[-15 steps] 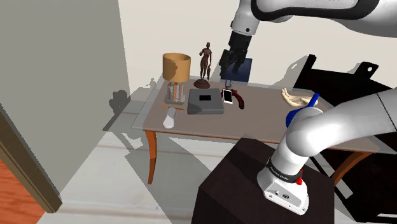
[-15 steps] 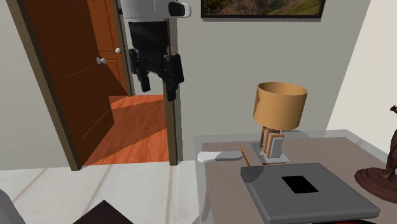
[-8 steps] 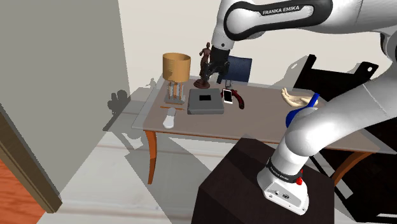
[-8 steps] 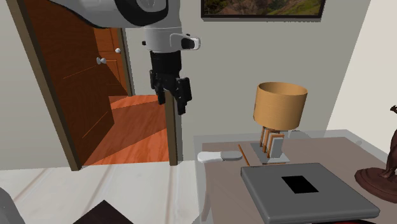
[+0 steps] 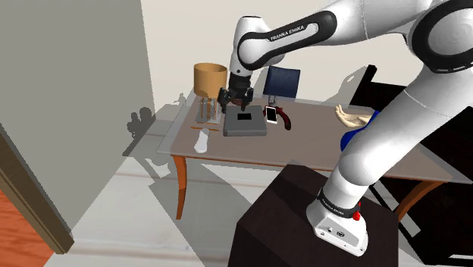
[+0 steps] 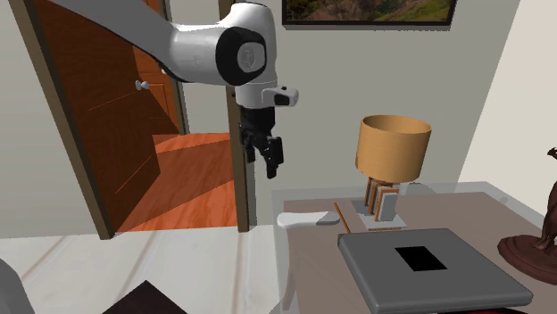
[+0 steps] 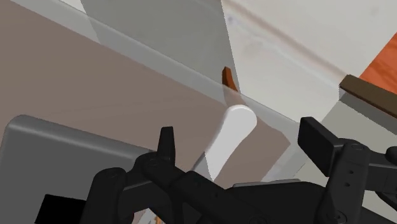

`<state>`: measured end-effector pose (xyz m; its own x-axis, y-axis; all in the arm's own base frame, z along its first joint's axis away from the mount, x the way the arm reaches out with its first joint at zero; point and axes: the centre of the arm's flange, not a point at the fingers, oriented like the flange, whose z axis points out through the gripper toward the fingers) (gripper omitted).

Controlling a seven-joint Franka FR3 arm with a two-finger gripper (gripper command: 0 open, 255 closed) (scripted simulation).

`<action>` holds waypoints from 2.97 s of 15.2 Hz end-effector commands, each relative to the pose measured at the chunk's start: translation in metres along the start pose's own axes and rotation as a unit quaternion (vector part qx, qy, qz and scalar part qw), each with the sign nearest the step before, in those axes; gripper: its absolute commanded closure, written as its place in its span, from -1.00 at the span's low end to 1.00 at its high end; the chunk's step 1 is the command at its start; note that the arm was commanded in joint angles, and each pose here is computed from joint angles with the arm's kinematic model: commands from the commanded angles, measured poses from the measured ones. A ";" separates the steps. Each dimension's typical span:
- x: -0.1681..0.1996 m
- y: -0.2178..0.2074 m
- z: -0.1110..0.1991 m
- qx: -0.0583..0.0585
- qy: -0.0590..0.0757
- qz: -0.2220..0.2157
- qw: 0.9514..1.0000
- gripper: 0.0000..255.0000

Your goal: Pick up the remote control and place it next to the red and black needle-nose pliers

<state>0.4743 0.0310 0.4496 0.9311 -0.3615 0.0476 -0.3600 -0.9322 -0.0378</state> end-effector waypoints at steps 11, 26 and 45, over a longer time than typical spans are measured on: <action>0.104 -0.029 0.121 -0.007 -0.010 0.116 0.993 -1.00; 0.209 -0.032 0.255 -0.015 -0.021 0.231 0.973 -1.00; 0.208 -0.031 0.284 -0.015 -0.021 0.231 0.973 1.00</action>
<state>0.6957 -0.0097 0.1769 0.6704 -0.7420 -0.0082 -0.7420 -0.6702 -0.0174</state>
